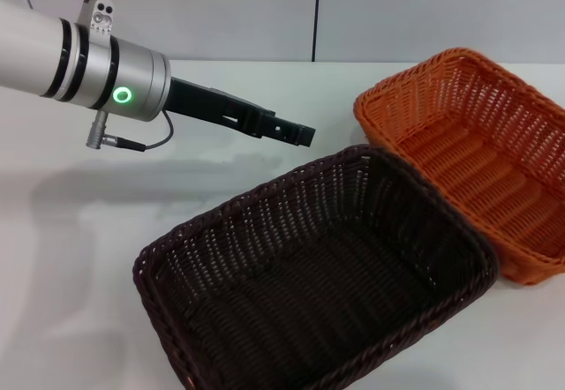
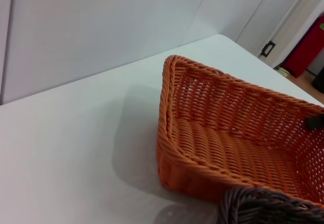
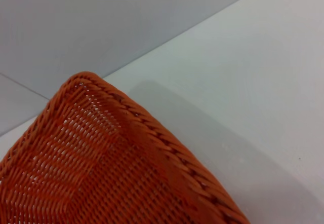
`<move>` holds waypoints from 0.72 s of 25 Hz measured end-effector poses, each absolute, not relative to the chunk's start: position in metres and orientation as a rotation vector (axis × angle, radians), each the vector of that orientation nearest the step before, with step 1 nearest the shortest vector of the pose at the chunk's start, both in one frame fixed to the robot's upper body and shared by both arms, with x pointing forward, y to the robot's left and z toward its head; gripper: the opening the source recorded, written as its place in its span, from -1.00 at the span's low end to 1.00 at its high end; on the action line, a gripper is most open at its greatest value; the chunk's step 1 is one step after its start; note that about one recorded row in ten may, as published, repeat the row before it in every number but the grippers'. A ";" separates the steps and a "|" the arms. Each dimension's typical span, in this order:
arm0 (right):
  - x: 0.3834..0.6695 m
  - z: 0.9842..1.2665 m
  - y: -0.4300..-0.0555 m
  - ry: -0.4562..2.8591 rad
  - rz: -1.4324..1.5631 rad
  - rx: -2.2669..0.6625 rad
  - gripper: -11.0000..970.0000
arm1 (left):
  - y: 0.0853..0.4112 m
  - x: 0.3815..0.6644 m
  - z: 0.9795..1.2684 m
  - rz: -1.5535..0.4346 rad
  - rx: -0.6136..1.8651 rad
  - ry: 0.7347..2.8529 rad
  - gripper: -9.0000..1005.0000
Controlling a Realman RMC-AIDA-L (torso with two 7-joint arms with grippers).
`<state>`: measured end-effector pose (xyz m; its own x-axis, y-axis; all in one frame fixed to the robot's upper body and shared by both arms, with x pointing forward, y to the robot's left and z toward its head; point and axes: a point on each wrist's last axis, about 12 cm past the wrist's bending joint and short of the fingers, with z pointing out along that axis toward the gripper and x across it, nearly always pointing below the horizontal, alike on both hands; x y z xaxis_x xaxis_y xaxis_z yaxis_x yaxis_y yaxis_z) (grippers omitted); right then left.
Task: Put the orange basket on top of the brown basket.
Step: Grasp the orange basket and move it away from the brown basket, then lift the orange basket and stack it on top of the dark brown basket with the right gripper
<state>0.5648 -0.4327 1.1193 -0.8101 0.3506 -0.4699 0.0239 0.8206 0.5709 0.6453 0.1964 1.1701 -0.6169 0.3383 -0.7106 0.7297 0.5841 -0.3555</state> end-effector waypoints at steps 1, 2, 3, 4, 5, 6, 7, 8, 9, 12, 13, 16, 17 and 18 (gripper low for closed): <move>0.564 1.119 -0.433 2.423 0.748 0.276 -0.52 | 0.197 0.645 1.170 -0.865 0.845 2.224 0.71; 0.564 1.119 -0.434 2.421 0.747 0.274 -0.57 | 0.197 0.646 1.170 -0.865 0.843 2.223 0.71; 0.564 1.119 -0.434 2.419 0.746 0.272 -0.62 | 0.197 0.646 1.170 -0.863 0.841 2.222 0.71; 0.564 1.119 -0.434 2.415 0.747 0.271 -0.62 | 0.197 0.646 1.170 -0.862 0.839 2.221 0.71; 0.564 1.120 -0.435 2.406 0.748 0.272 -0.62 | 0.197 0.646 1.170 -0.861 0.837 2.220 0.71; 0.563 1.120 -0.436 2.395 0.751 0.275 -0.62 | 0.197 0.646 1.170 -0.863 0.834 2.219 0.71; 0.563 1.121 -0.437 2.375 0.758 0.278 -0.62 | 0.197 0.646 1.170 -0.865 0.831 2.217 0.71; 0.562 1.123 -0.438 2.344 0.770 0.281 -0.62 | 0.197 0.646 1.170 -0.863 0.826 2.217 0.71; 0.562 1.125 -0.439 2.303 0.790 0.280 -0.62 | 0.197 0.647 1.169 -0.861 0.817 2.214 0.71; 0.559 1.135 -0.443 2.180 0.836 0.270 -0.61 | 0.199 0.647 1.169 -0.858 0.799 2.208 0.71; 0.559 1.139 -0.445 2.143 0.837 0.266 -0.61 | 0.200 0.647 1.169 -0.859 0.779 2.199 0.71; 0.558 1.153 -0.448 2.040 0.841 0.230 -0.61 | 0.205 0.648 1.172 -0.873 0.738 2.149 0.71; 0.558 1.158 -0.448 2.001 0.843 0.207 -0.61 | 0.206 0.648 1.172 -0.878 0.728 2.127 0.71; 0.558 1.162 -0.447 1.961 0.846 0.181 -0.61 | 0.208 0.648 1.173 -0.881 0.722 2.108 0.71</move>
